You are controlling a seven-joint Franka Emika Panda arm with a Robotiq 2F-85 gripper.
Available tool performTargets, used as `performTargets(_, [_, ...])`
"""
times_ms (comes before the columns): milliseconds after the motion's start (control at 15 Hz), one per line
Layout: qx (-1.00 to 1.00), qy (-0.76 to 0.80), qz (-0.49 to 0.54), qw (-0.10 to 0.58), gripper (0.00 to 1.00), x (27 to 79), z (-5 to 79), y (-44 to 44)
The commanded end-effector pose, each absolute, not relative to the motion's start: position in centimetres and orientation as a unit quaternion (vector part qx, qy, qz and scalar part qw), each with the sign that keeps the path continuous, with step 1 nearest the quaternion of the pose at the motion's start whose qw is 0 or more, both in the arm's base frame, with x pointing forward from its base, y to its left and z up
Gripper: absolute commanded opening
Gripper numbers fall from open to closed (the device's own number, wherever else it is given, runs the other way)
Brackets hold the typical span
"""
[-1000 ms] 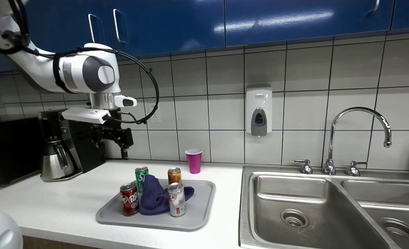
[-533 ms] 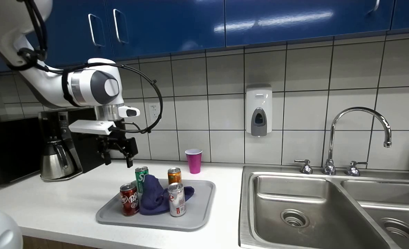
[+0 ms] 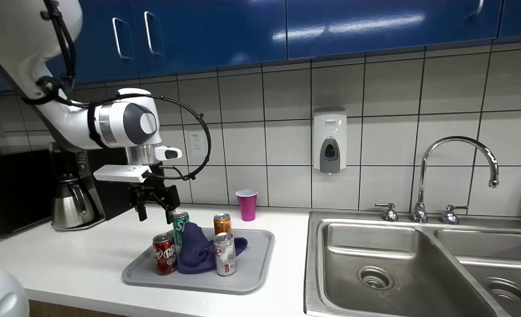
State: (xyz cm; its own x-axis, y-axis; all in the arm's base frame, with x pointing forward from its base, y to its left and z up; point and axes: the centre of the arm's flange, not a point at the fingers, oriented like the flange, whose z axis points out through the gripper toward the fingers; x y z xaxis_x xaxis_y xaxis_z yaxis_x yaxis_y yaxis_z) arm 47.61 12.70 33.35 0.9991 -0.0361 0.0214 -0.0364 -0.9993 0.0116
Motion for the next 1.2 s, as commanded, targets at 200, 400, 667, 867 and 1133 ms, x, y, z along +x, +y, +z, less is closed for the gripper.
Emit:
performTargets(200, [0.999, -0.036, 0.011, 0.023, 1.0, 47.9, 30.9, 12.7])
performTargets(400, [0.999, -0.041, 0.004, 0.026, 1.0, 48.1, 29.9, 12.8])
performTargets(667, [0.999, -0.045, -0.002, 0.029, 1.0, 48.5, 28.6, 13.3])
performTargets(867, [0.998, -0.048, -0.006, 0.033, 1.0, 48.8, 27.8, 13.5])
performTargets(1133, [0.998, -0.055, -0.012, 0.036, 1.0, 49.3, 26.9, 13.5])
